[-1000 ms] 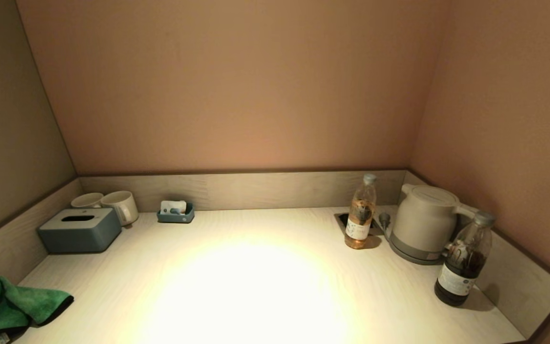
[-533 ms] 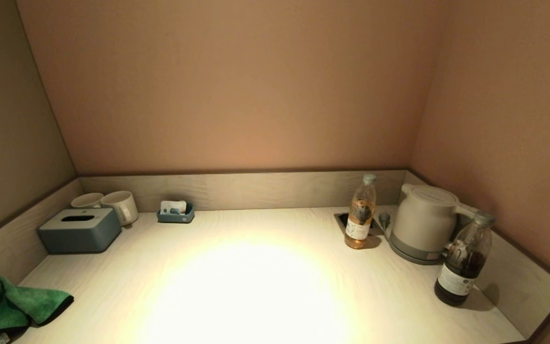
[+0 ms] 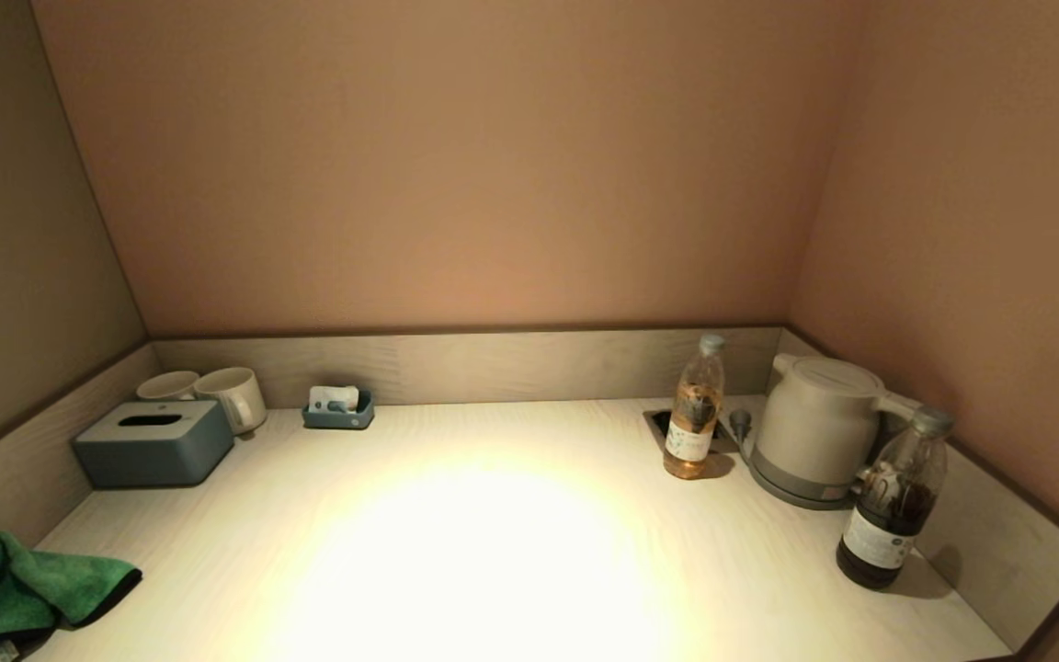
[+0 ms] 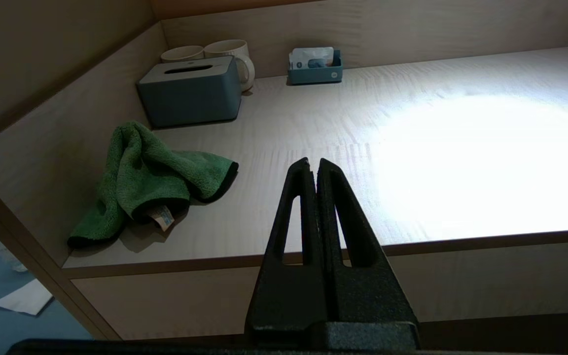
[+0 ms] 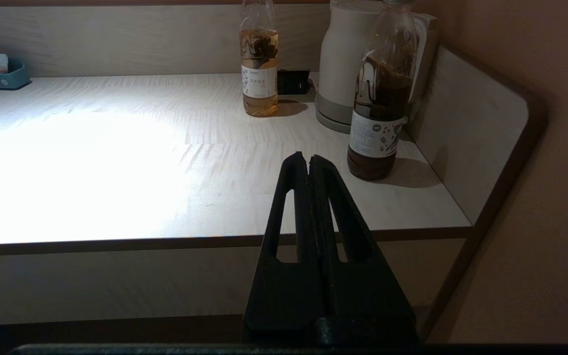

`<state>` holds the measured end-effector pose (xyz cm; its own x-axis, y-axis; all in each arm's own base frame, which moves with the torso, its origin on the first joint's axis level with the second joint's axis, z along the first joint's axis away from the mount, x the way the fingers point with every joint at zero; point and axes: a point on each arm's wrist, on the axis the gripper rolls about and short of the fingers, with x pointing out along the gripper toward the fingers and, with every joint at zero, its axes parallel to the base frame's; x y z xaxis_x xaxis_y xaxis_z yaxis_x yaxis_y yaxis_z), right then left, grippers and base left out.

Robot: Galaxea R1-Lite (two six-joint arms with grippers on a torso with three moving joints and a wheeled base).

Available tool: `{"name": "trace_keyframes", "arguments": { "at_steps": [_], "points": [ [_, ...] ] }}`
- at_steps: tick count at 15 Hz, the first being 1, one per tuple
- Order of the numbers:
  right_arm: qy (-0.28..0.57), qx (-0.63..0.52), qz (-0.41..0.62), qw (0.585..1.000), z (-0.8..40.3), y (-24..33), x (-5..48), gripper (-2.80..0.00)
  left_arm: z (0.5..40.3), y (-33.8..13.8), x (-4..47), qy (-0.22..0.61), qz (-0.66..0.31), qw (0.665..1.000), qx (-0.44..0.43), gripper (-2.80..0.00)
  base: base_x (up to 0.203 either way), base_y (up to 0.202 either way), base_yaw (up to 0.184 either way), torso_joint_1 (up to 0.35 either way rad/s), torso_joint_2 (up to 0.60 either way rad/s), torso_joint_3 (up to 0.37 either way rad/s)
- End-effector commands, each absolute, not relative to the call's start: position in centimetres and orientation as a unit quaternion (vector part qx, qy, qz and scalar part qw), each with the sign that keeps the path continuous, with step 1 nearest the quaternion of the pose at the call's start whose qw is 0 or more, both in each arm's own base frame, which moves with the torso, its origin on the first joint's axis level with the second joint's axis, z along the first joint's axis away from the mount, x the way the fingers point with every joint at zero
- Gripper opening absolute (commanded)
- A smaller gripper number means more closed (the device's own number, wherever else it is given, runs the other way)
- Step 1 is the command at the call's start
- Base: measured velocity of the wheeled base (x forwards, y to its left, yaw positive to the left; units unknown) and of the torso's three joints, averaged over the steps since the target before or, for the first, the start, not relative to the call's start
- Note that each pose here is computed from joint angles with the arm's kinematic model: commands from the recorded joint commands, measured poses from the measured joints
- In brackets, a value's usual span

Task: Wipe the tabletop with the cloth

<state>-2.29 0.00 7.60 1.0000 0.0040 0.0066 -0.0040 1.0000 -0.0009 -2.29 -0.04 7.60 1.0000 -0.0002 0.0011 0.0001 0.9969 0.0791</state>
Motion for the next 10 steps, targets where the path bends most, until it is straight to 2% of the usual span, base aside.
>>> {"name": "trace_keyframes", "arguments": {
  "at_steps": [1,10],
  "points": [
    [-0.003,-0.001,0.002,1.000,7.61,0.00,-2.28,-2.80,7.58,-0.04,-2.29,0.000,0.000,0.999,0.040,-2.80,0.000,0.000,0.000,0.000,0.00,0.000],
    [-0.003,-0.001,0.002,1.000,7.61,0.00,-2.28,-2.80,7.59,-0.04,-2.29,-0.001,0.000,0.999,0.040,-2.80,0.000,0.000,0.000,0.000,0.00,0.000]
  ]
}}
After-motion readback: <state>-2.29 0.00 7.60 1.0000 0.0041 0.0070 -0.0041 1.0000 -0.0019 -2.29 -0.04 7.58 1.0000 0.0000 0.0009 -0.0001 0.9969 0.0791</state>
